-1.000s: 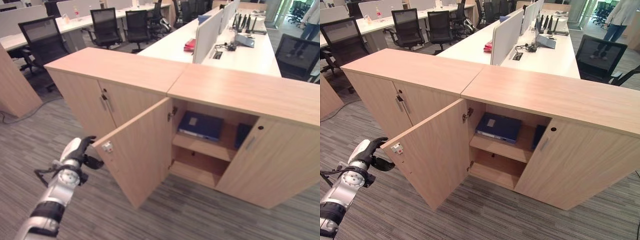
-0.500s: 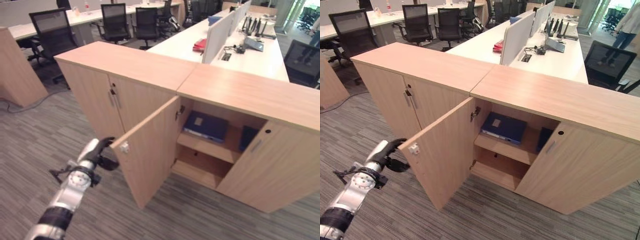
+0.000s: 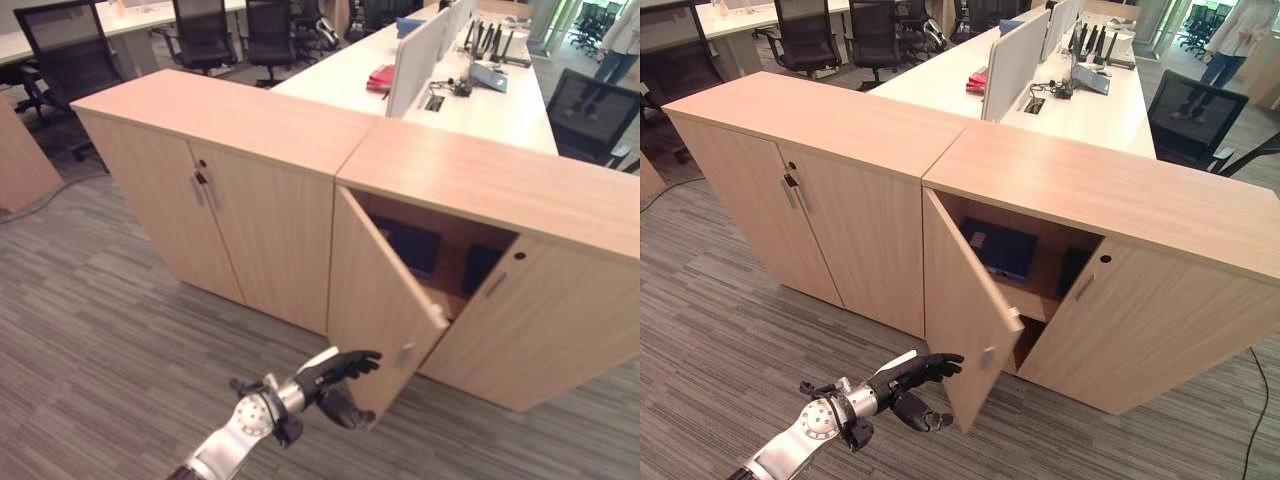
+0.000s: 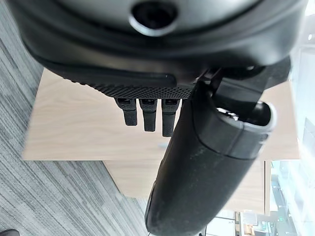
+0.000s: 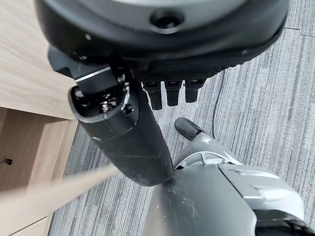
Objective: Put the empty folder in the office cabinet
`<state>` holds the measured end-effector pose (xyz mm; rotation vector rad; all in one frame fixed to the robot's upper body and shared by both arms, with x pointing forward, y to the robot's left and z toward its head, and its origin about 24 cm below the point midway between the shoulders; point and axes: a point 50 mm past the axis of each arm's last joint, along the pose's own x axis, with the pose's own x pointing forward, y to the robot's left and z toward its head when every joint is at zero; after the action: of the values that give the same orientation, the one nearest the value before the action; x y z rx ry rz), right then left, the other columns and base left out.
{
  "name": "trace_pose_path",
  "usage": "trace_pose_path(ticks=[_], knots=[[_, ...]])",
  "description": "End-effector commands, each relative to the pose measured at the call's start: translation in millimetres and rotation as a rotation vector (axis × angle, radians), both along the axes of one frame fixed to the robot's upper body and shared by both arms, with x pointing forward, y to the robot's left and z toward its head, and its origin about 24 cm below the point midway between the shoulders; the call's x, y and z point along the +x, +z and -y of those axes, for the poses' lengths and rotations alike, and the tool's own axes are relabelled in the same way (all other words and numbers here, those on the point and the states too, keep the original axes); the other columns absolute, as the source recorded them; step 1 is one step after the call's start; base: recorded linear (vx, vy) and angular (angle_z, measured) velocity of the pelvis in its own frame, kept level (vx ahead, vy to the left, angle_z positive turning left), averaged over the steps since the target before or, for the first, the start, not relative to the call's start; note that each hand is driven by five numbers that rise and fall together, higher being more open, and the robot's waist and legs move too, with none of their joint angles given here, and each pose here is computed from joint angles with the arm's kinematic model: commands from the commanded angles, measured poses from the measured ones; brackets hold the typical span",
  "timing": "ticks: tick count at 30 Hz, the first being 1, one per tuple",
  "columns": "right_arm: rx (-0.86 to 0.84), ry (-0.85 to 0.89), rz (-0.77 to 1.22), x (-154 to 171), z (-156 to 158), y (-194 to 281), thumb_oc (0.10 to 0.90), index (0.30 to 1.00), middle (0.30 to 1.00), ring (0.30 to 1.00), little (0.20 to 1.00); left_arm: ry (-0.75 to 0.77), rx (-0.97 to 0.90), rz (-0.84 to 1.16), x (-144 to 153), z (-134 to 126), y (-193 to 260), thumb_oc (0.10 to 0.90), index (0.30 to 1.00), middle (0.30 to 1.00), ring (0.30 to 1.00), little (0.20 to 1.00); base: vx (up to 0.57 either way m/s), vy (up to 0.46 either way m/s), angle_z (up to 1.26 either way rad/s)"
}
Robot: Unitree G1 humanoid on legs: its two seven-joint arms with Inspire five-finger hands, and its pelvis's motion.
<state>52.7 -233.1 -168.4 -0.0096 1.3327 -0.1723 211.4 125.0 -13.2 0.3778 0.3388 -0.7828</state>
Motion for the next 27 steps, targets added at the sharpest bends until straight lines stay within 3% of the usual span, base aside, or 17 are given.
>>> trace_pose_path(ticks=[1, 11, 16, 19, 22, 27], knots=[[0.126, 0.069, -0.019, 2.7, -45.2, -7.8, 0.800, 0.900, 0.900, 0.900, 0.900, -0.078, -0.159, 0.257, 29.0, 23.4, 58.0, 0.800, 0.900, 0.900, 0.900, 0.900, 0.00, 0.000, 0.00], [0.101, 0.117, 0.017, 15.4, -36.5, -4.3, 0.800, 0.900, 0.900, 0.900, 0.900, -0.117, -0.072, 0.319, 51.1, 39.4, 59.8, 0.800, 0.900, 0.900, 0.900, 0.900, 0.02, -0.039, -0.14], [0.076, 0.098, -0.034, 1.9, -26.0, -5.3, 0.800, 0.900, 0.900, 0.900, 0.900, -0.041, -0.055, 0.250, 48.4, 26.1, 42.4, 0.800, 0.900, 0.900, 0.900, 0.900, 0.07, -0.066, -0.39], [0.069, 0.079, -0.053, -1.0, -20.6, -5.1, 0.800, 0.900, 0.900, 0.900, 0.900, 0.082, -0.079, 0.093, 37.2, 7.1, 14.0, 0.800, 0.900, 0.900, 0.900, 0.900, 0.11, -0.129, -0.36], [0.074, 0.095, -0.031, 8.5, -20.0, -3.5, 0.800, 0.900, 0.900, 0.900, 0.900, 0.210, -0.095, -0.115, 16.1, -10.5, -23.2, 0.800, 0.900, 0.900, 0.900, 0.900, 0.10, -0.120, -0.49], [0.086, 0.150, 0.052, 35.5, -26.4, 1.4, 0.800, 0.900, 0.900, 0.900, 0.900, 0.334, 0.004, -0.140, 14.8, -30.6, -41.8, 0.800, 0.900, 0.900, 0.900, 0.900, 0.09, -0.224, -0.31]])
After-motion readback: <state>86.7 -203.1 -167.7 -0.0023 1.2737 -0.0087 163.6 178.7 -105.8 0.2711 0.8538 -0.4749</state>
